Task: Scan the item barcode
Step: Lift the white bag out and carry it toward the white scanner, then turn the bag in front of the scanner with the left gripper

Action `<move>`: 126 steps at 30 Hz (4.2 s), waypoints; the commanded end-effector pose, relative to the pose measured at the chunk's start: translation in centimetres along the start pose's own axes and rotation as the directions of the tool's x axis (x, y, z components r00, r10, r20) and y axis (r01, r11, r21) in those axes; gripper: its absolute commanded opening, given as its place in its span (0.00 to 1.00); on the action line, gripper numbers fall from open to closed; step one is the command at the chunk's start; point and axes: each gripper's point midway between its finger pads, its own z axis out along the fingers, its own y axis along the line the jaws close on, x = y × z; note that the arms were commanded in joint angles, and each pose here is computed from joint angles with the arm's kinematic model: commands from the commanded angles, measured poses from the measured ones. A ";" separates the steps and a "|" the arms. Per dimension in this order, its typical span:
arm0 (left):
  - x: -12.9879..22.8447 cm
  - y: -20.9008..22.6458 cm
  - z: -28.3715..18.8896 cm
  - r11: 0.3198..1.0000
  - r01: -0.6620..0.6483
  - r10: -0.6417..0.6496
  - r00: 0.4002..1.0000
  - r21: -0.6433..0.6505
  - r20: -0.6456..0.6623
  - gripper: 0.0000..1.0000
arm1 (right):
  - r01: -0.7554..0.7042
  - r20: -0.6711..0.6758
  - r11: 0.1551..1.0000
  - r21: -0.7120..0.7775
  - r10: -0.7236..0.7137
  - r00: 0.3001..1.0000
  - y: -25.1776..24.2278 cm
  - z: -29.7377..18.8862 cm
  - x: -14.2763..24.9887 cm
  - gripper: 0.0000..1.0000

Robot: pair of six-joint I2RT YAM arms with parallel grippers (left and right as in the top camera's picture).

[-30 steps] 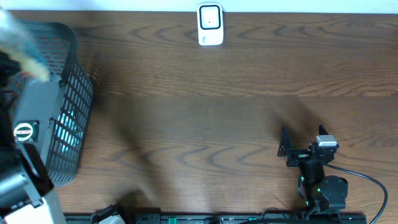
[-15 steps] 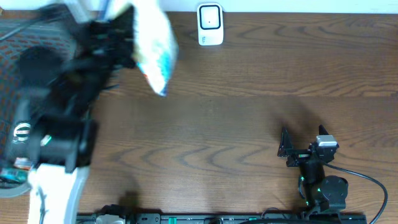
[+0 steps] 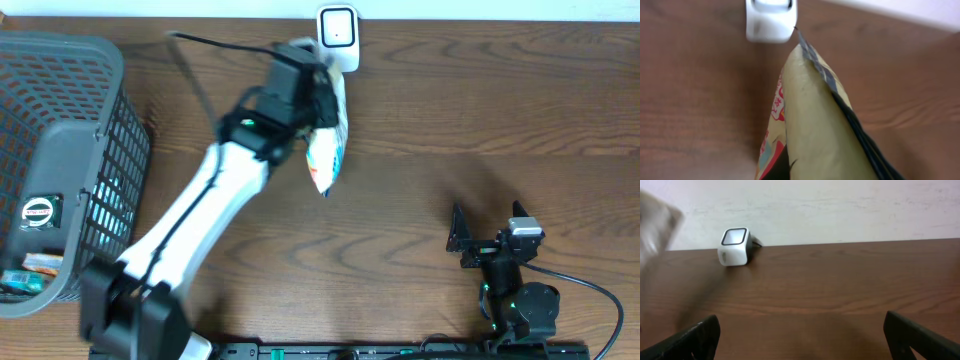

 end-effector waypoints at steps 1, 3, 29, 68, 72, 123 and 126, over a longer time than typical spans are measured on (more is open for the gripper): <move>1.2 0.9 2.3 0.994 -0.027 0.027 1.000 -0.101 -0.006 0.07 | 0.015 0.000 1.000 0.001 -0.015 1.000 0.0 0.0 0.0 0.99; 2.6 1.1 3.9 0.991 -0.047 0.042 0.998 -0.128 -0.039 0.08 | 0.015 0.000 1.000 0.001 -0.015 1.000 0.0 0.0 0.1 0.99; 1.2 -0.9 -0.9 0.976 -0.209 0.207 0.978 -0.069 -0.037 0.45 | 0.015 0.000 1.000 0.001 -0.015 1.000 0.0 0.0 0.1 0.99; 9.1 -3.5 2.4 0.964 -0.263 0.263 0.917 0.041 -0.299 0.33 | 0.015 0.000 1.000 0.001 -0.015 1.000 0.0 0.0 0.0 0.99; 12.0 -1.8 2.8 0.966 -0.259 0.240 0.882 0.007 -0.405 0.33 | 0.015 0.000 1.000 0.001 -0.015 1.000 0.0 0.0 0.1 0.99; 12.9 -1.2 16.3 0.963 -0.270 0.256 0.912 0.001 -0.322 0.36 | 0.015 0.000 1.000 0.001 -0.015 1.000 0.0 0.0 0.1 0.99; 9.9 -0.2 16.8 0.973 -0.232 0.222 0.942 -0.009 -0.252 0.36 | 0.015 0.000 1.000 0.001 -0.015 1.000 0.0 0.0 0.0 0.99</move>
